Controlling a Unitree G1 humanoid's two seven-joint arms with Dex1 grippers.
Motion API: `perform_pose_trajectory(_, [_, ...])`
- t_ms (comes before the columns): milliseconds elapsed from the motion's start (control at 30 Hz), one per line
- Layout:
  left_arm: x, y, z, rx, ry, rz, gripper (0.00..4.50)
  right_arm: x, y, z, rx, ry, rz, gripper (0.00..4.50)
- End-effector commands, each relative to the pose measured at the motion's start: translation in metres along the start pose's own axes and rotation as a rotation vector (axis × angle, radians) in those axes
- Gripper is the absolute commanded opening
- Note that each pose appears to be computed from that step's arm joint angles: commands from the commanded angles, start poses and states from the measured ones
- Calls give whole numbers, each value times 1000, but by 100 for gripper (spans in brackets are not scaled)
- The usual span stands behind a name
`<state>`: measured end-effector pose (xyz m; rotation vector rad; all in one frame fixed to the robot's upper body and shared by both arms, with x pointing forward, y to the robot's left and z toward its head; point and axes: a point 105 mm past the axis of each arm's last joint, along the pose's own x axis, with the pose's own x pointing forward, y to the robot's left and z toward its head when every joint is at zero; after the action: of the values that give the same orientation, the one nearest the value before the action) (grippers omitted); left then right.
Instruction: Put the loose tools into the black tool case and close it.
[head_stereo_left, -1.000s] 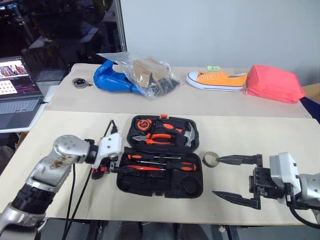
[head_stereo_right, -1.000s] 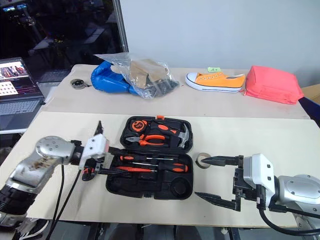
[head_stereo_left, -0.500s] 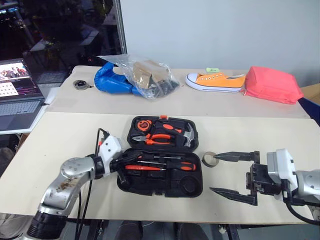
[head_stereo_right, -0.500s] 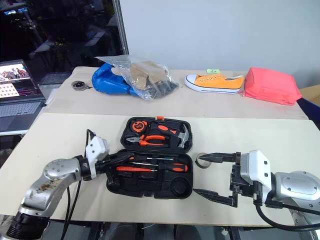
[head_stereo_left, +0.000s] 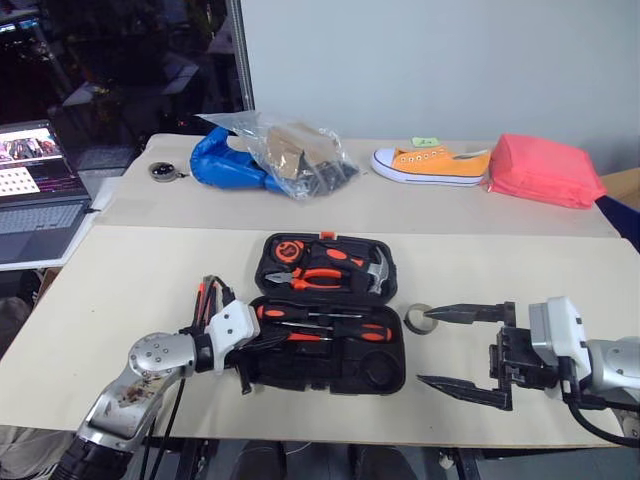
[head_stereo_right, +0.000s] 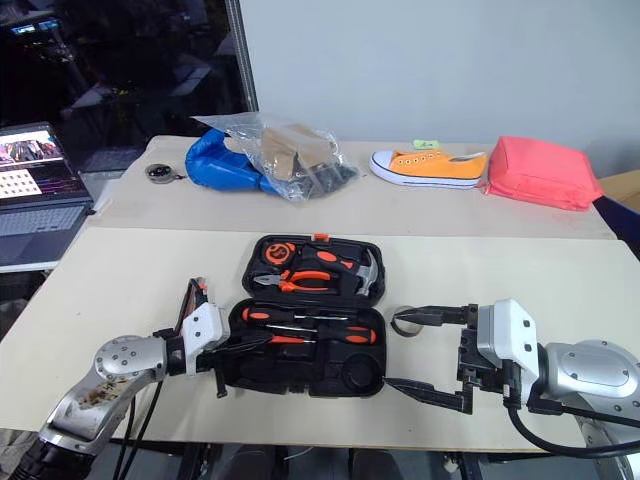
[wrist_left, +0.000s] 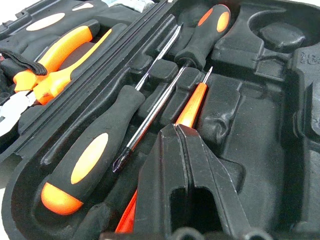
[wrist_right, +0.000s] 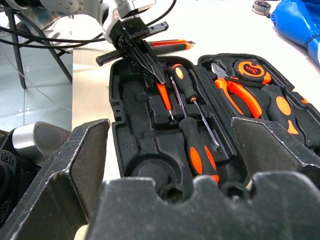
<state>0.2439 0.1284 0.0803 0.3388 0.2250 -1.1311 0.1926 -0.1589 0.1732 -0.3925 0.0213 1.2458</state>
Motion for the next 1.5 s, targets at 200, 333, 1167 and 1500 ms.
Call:
perform_pose_trajectory(200, [-12,-8,-7,-122,16,-24,4,1,-1,6,-17,-15,13,450])
perform_pose_trajectory(333, [-16,-8,-7,-110,19,1,4,2,-1,5,-16,-16,16,450])
perform_pose_trajectory(1167, [-7,-8,9,-134,-100,-27,4,2,0,6,-14,-15,12,450])
perform_pose_trajectory(1500, [3,12,4,-97,-52,36,4,1,0,7,-15,-11,6,450])
